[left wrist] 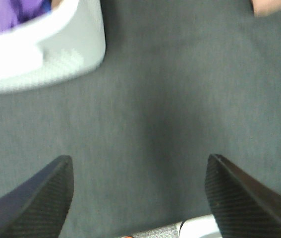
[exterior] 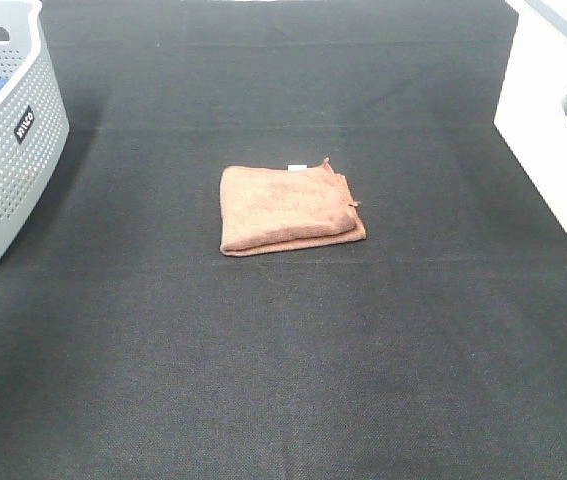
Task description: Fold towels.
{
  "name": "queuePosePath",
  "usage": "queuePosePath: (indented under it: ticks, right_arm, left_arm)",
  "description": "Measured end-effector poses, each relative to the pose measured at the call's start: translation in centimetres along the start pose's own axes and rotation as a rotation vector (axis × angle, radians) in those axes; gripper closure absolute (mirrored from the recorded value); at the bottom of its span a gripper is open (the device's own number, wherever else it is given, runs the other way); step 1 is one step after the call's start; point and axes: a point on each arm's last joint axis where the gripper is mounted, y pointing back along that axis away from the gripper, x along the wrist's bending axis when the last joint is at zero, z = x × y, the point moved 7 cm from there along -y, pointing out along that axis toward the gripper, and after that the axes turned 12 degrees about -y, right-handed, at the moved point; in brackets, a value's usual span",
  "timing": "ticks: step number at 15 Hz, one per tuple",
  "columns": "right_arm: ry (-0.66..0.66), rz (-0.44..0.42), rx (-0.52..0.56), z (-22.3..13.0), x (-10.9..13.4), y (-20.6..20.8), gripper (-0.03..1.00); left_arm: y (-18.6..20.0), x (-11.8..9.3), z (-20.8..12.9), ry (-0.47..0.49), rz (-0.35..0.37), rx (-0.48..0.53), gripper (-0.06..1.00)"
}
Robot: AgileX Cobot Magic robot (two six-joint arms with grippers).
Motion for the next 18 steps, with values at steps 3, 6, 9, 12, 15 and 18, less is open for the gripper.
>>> queuePosePath:
  ticks: [3,6,9,12,15,18]
  right_arm:
    - [0.001,0.006,-0.055,-7.5,-1.5,0.3,0.18]
    - [0.033,-0.016,-0.162,-12.0,-2.9,1.1,0.18]
    - [0.065,-0.055,-0.270,-14.3,-4.2,1.4,0.18]
    - [0.089,-0.049,-0.383,-15.9,-4.9,0.8,0.19]
    - [0.099,-0.046,-0.408,-16.0,-4.9,1.0,0.19]
    - [0.099,-0.046,-0.408,-16.0,-4.9,1.0,0.19]
  left_arm:
    - [1.8,-0.9,-7.0,0.008,0.017,-0.111,0.24]
    - [2.4,-1.5,-11.4,0.018,0.035,-0.233,0.24]
    - [2.0,-2.2,-13.5,-0.005,0.031,-0.308,0.24]
    - [1.2,-3.3,-13.9,-0.105,0.000,-0.399,0.24]
    - [0.5,-4.0,-13.2,-0.136,-0.031,-0.445,0.24]
    - [0.5,-4.1,-13.2,-0.141,-0.034,-0.450,0.24]
